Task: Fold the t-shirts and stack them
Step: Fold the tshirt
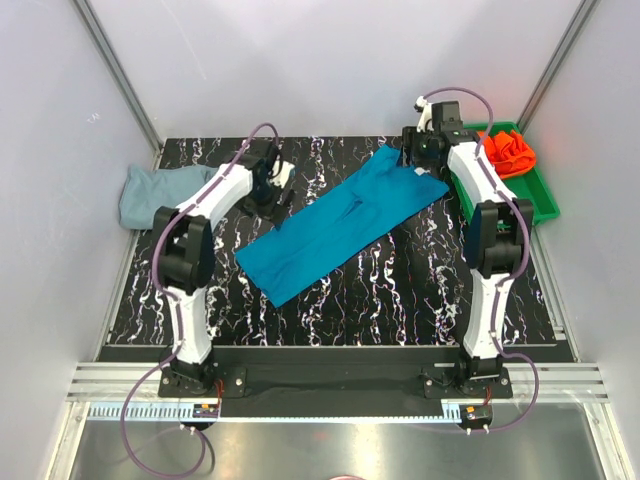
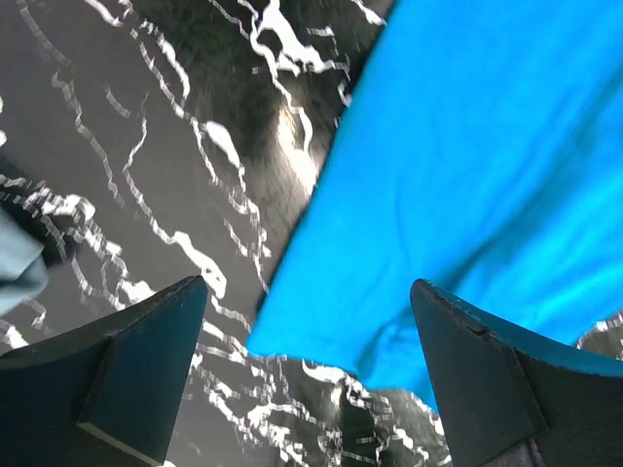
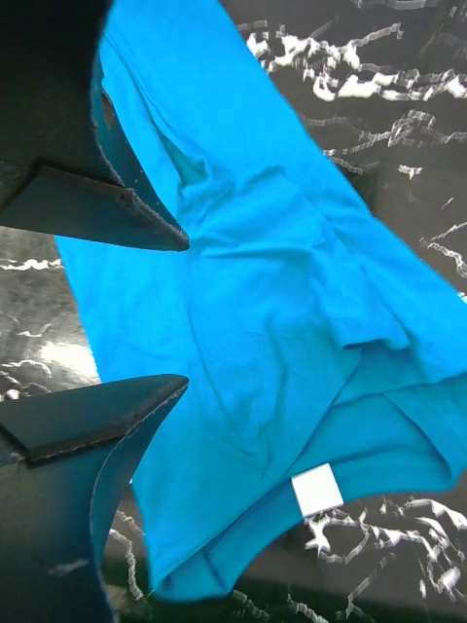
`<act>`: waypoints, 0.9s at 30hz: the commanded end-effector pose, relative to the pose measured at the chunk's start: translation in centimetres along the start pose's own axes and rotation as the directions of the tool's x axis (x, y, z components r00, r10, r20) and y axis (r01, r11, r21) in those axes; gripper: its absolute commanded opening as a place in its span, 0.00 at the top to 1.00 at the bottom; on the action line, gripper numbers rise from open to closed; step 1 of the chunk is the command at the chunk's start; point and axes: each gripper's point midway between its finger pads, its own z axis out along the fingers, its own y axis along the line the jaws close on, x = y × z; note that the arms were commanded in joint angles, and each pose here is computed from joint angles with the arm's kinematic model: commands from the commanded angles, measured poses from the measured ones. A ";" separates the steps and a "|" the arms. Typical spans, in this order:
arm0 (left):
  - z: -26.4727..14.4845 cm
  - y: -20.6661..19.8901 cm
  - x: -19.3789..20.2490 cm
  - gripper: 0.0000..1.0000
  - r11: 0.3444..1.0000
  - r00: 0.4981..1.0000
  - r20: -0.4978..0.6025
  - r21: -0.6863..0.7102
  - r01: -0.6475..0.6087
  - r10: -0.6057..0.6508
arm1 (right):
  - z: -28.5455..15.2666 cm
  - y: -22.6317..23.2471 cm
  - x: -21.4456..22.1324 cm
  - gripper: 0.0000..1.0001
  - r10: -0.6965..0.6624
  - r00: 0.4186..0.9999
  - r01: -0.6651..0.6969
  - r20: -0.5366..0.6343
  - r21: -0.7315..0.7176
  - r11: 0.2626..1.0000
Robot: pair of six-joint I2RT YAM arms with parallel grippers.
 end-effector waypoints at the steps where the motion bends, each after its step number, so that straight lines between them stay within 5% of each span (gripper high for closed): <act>1: 2.6 -0.3 -0.2 0.08 0.999 0.999 -0.045 0.043 -0.004 0.006 | -1.6 0.8 0.2 0.38 -0.001 1.000 0.000 0.019 0.008 1.000; 16: 6.3 1.0 2.3 0.14 0.988 0.984 -0.163 0.121 0.096 -0.075 | 0.5 -3.3 7.7 0.39 0.175 0.971 -0.167 -0.164 0.062 0.984; 27: 4.4 -2.5 8.6 0.31 0.958 0.952 -0.296 0.244 0.151 -0.075 | 4.4 -4.5 8.9 0.39 0.218 0.954 -0.212 -0.205 0.050 0.976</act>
